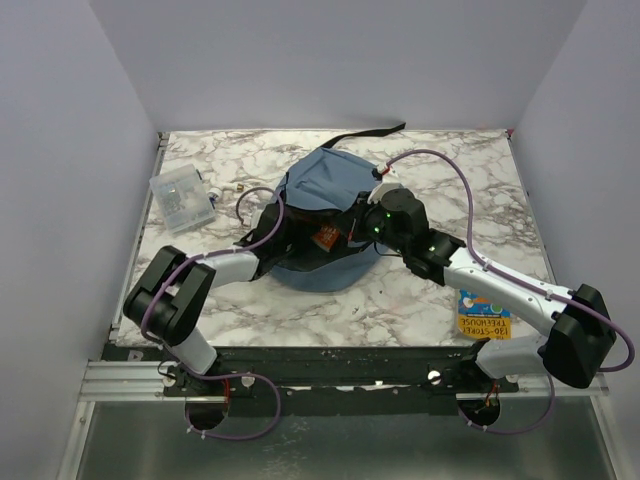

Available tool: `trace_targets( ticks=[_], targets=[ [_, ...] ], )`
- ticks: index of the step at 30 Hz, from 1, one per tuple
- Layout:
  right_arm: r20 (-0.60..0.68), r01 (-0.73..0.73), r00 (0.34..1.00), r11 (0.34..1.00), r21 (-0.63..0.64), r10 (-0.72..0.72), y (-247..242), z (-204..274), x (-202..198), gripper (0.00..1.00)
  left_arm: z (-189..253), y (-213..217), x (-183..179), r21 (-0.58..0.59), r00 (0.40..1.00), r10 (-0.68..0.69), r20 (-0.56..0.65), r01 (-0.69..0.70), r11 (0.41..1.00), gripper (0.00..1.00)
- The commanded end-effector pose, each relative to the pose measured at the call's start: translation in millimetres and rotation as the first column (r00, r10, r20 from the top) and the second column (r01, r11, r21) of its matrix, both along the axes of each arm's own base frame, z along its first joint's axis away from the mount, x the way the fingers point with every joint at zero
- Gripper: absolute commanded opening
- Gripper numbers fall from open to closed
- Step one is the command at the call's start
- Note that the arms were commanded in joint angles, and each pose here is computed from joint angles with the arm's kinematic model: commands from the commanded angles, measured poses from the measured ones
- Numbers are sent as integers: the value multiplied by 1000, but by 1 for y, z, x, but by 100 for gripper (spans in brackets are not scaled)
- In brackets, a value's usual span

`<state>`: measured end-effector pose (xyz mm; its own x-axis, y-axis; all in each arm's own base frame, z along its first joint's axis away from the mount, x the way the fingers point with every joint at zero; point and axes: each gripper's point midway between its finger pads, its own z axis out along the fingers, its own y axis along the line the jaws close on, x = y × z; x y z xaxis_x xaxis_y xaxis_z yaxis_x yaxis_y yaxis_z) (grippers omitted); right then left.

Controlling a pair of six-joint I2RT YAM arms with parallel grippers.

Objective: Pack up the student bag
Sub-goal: Place the book in the student bag.

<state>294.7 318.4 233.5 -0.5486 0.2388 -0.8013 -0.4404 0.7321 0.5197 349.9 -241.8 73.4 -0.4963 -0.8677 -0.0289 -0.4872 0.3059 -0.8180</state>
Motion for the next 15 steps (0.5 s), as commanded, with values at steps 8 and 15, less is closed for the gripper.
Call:
trace_targets(
  ticks=[8,15],
  targets=[
    [38,-29,999,997,68,27,10,28,1,1,35,-43,34,22,991,-85,99,83,996,49],
    [27,-26,999,998,55,24,9,17,1,1,20,-24,-13,35,983,-175,61,173,984,75]
  ],
)
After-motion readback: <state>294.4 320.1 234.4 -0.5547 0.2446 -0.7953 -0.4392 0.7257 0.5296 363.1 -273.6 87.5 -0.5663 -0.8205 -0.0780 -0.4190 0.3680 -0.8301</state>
